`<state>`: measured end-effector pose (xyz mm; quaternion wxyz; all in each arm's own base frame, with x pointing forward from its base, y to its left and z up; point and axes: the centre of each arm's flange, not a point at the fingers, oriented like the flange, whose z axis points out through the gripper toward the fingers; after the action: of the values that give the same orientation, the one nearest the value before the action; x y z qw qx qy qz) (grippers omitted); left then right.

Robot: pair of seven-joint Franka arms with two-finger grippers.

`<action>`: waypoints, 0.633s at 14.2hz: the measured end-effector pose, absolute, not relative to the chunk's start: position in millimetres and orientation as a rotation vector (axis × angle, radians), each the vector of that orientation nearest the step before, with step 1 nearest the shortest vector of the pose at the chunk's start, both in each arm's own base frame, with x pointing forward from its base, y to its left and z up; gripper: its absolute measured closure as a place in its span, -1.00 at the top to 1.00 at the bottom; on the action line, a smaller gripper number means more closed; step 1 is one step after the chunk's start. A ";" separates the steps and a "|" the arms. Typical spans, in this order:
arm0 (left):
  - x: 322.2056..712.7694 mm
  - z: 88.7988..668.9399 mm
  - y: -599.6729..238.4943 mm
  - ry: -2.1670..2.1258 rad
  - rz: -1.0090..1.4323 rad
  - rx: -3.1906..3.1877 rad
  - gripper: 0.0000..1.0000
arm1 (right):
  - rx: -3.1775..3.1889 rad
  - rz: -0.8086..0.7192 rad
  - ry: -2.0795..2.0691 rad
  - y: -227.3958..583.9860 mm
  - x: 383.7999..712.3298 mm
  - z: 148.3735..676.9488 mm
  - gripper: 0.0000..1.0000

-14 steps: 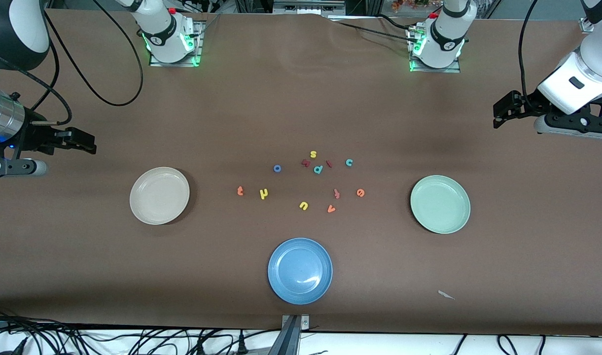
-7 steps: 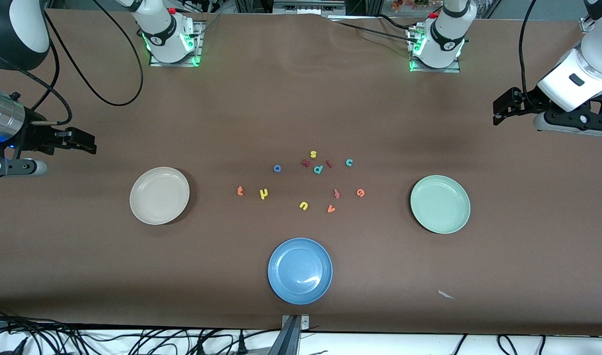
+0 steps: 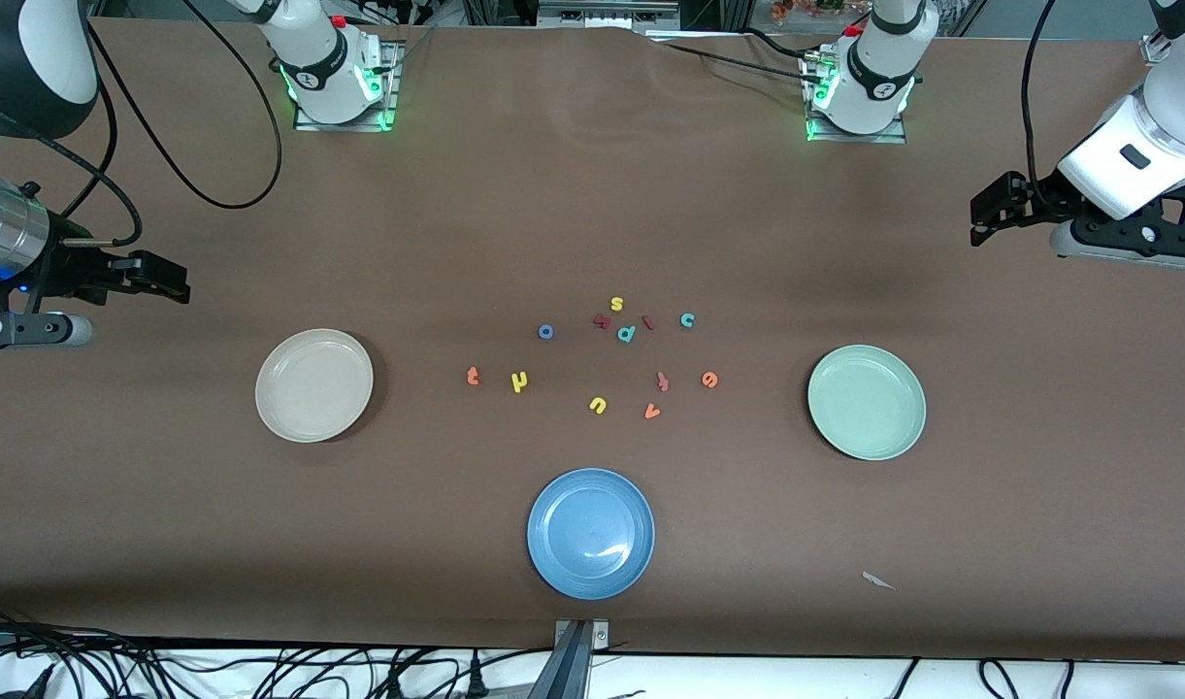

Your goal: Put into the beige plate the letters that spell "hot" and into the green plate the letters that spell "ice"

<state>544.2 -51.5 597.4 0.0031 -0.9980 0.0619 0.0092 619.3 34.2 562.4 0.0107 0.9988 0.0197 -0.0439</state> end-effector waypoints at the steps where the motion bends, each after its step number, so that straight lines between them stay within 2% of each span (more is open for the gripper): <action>1: 544.1 597.3 -51.4 0.194 0.029 -3.129 1.00 | 3.117 -0.137 0.062 34.3 619.3 562.4 1.00; 9: 544.2 597.3 -50.2 0.191 0.030 -3.130 1.00 | 3.115 -0.123 0.068 53.8 618.9 563.0 1.00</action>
<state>544.2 -50.2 597.3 0.0030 -0.9981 0.0608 0.0097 618.9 53.8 563.0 0.0116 0.9989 0.0218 -0.0393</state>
